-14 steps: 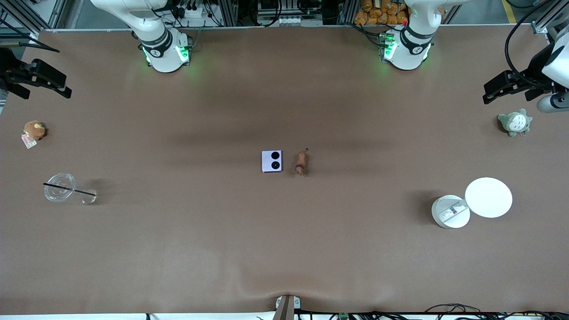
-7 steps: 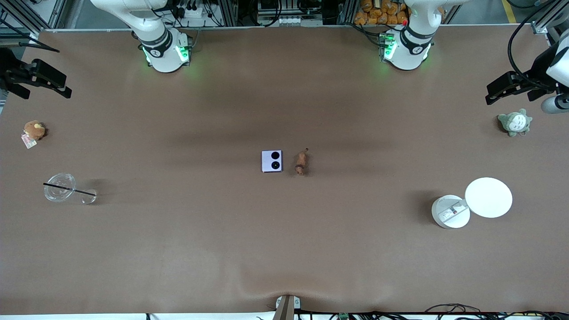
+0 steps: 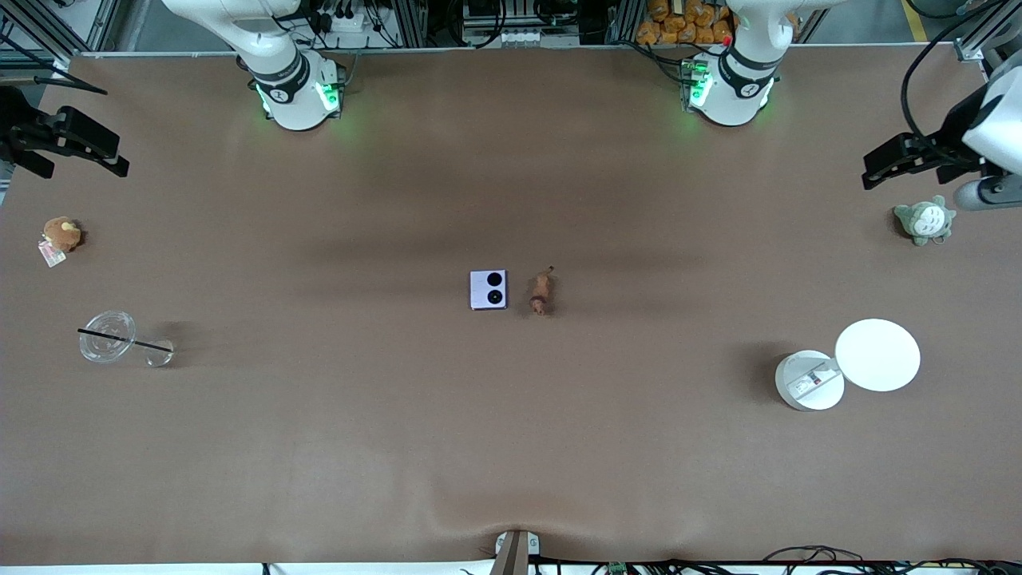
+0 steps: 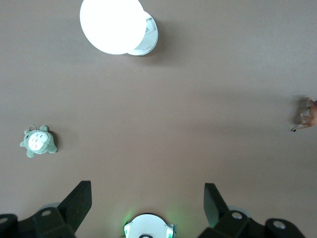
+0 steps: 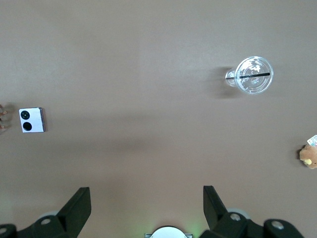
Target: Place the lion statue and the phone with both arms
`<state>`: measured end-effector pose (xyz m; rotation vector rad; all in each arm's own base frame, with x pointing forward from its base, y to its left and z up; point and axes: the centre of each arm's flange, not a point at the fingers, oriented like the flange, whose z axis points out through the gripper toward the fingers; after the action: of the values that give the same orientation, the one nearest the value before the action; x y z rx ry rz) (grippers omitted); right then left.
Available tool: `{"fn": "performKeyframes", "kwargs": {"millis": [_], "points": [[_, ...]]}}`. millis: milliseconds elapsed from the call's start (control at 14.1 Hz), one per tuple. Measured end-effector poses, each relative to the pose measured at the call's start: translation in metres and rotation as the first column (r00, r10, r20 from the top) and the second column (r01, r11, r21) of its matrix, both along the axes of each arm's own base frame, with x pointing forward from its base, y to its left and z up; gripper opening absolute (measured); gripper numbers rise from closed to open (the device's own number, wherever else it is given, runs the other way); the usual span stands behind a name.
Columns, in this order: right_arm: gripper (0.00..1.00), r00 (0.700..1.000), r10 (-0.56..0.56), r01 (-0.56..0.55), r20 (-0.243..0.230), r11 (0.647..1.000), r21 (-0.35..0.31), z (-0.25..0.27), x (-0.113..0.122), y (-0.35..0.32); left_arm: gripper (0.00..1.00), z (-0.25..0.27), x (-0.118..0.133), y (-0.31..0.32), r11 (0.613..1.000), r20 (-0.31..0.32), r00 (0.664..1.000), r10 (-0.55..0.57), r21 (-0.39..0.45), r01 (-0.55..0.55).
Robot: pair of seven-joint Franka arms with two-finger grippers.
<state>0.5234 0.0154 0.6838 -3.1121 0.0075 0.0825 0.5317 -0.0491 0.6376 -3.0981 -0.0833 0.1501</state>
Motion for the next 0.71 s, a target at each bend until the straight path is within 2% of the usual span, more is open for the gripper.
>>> {"fn": "performKeyframes", "kwargs": {"millis": [498,711], "points": [[1.00,1.000,0.000,0.000,0.000,1.000,0.000,0.000,0.000,0.000,1.00,0.018,-0.008,-0.019,0.999,0.037,0.999,-0.034,0.001,0.034],[1.00,1.000,0.000,0.000,-0.001,1.000,0.000,0.000,0.000,0.000,1.00,0.011,-0.005,-0.022,0.999,0.022,0.999,-0.040,0.000,0.040]]}}
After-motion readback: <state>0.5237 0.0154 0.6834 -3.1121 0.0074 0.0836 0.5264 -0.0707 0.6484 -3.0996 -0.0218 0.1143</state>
